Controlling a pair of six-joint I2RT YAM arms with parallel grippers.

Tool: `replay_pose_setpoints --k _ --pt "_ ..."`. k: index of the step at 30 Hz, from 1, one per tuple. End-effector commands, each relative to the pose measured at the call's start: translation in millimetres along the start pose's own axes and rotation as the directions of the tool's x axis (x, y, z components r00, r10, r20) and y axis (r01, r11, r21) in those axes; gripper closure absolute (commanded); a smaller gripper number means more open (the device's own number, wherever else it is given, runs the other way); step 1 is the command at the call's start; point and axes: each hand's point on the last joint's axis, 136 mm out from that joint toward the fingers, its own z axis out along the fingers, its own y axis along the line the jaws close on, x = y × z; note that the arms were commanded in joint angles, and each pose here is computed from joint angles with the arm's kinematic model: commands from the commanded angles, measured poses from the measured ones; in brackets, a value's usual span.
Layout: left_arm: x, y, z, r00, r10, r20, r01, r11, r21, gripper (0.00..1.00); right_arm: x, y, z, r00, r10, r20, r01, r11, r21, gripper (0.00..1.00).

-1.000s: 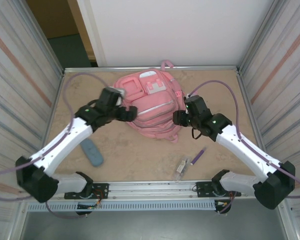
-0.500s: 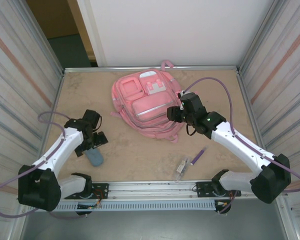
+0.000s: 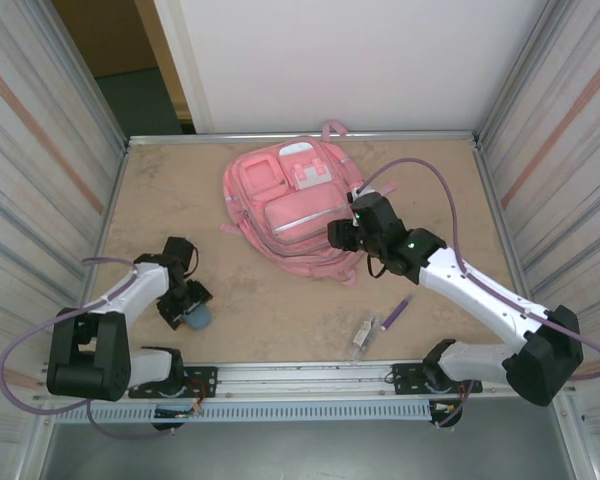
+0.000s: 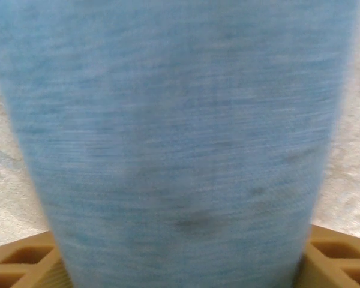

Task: Pack the student bag

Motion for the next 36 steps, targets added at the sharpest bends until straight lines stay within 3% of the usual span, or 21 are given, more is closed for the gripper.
replay_pose_setpoints --k 1,4,6,10,13,14,17,19,21,24,29,32,36 --pt "-1.2 -8.4 -16.6 0.999 0.009 0.031 -0.011 0.998 0.058 0.37 -2.5 5.8 9.6 1.000 -0.022 0.011 0.022 1.000 0.009 0.44" --pt "-0.1 -42.7 -44.2 0.994 0.090 0.067 -0.103 0.966 0.235 0.44 2.2 11.6 23.8 1.000 -0.018 -0.010 0.018 1.000 -0.008 0.44" --pt "7.7 -75.1 -65.3 0.980 0.169 0.104 -0.196 0.904 0.379 0.52 6.6 13.4 34.3 0.999 -0.022 -0.037 0.022 1.000 -0.003 0.44" --pt "31.0 -120.9 -100.6 0.927 0.326 0.183 -0.373 0.779 0.504 0.49 10.4 19.2 48.3 0.996 0.016 -0.092 -0.019 0.999 -0.038 0.43" --pt "57.0 -154.7 -123.3 0.808 0.508 0.299 -0.585 0.626 0.516 0.48 4.7 31.7 48.7 0.978 0.106 -0.180 -0.134 0.979 -0.154 0.42" --pt "66.7 -165.1 -129.3 0.747 0.564 0.351 -0.660 0.569 0.491 0.48 2.2 39.3 46.6 0.963 0.145 -0.227 -0.197 0.954 -0.225 0.42" --pt "93.2 -188.4 -135.9 0.561 0.690 0.458 -0.824 0.414 0.386 0.48 -10.5 67.3 34.0 0.902 0.221 -0.371 -0.391 0.782 -0.484 0.41" --pt "113.0 -202.2 -139.4 0.463 0.739 0.490 -0.880 0.315 0.357 0.49 -15.9 76.2 26.1 0.864 0.245 -0.440 -0.472 0.702 -0.534 0.40" --pt "131.2 -215.1 -144.3 0.404 0.759 0.510 -0.902 0.240 0.358 0.48 -11.9 81.2 21.2 0.842 0.234 -0.486 -0.495 0.693 -0.525 0.39" --pt "143.9 -230.4 -142.4 0.381 0.769 0.514 -0.905 0.197 0.376 0.49 2.0 76.8 25.6 0.825 0.250 -0.507 -0.499 0.743 -0.446 0.37" --pt "147.9 -247.3 -151.3 0.404 0.743 0.533 -0.891 0.186 0.415 0.49 32.6 59.8 44.0 0.777 0.306 -0.550 -0.533 0.784 -0.317 0.35" --pt "151.8 -252.8 -156.3 0.395 0.732 0.555 -0.889 0.152 0.432 0.49 41.5 70.6 45.4 0.765 0.283 -0.578 -0.547 0.760 -0.352 0.37" --pt "149.1 -256.9 -159.0 0.387 0.731 0.561 -0.895 0.153 0.419 0.46 46.9 91.7 44.3 0.767 0.235 -0.597 -0.531 0.755 -0.385 0.37"
